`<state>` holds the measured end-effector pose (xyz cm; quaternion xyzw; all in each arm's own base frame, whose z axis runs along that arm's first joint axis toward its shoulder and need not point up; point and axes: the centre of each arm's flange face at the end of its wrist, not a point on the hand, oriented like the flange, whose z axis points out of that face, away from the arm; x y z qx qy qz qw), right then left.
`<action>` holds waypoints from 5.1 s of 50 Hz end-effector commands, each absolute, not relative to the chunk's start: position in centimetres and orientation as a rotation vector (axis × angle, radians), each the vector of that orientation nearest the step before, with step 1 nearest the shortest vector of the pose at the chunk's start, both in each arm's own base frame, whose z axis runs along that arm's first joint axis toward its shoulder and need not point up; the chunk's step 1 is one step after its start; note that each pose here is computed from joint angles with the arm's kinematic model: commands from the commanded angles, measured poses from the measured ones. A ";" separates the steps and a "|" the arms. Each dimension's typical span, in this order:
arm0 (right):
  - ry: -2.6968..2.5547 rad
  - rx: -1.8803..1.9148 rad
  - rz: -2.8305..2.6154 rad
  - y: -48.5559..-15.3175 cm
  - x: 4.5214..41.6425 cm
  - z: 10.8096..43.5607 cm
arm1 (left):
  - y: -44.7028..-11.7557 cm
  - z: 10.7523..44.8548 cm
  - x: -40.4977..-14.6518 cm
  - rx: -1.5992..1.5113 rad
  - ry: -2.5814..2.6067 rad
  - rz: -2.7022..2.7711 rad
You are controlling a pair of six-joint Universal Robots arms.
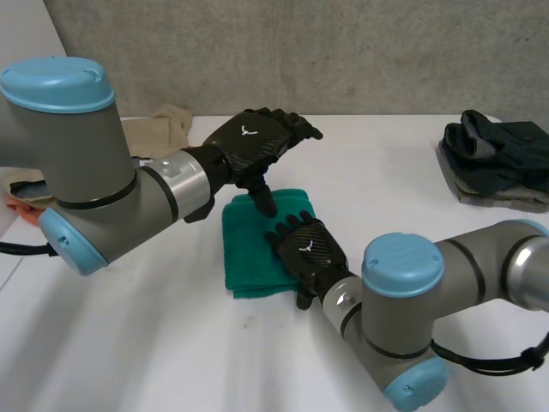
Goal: Fold the laundry.
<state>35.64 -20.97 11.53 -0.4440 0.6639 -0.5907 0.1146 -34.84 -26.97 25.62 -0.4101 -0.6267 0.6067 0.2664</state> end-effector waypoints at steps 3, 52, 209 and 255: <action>1.875 -1.300 -1.852 -23.1 37.0 9.7 | -26.5 25.0 -35.2 -1.122 -1.692 1.595; 1.268 -0.434 -2.829 -46.4 21.6 31.4 | -27.9 30.2 -33.5 -1.012 -1.608 1.753; 2.307 -0.829 -2.018 -30.0 18.1 19.6 | -22.3 25.5 -39.0 -1.003 -1.680 1.825; 2.077 -1.154 -1.852 -19.4 33.3 12.0 | -37.3 14.9 -28.1 -1.084 -2.029 1.806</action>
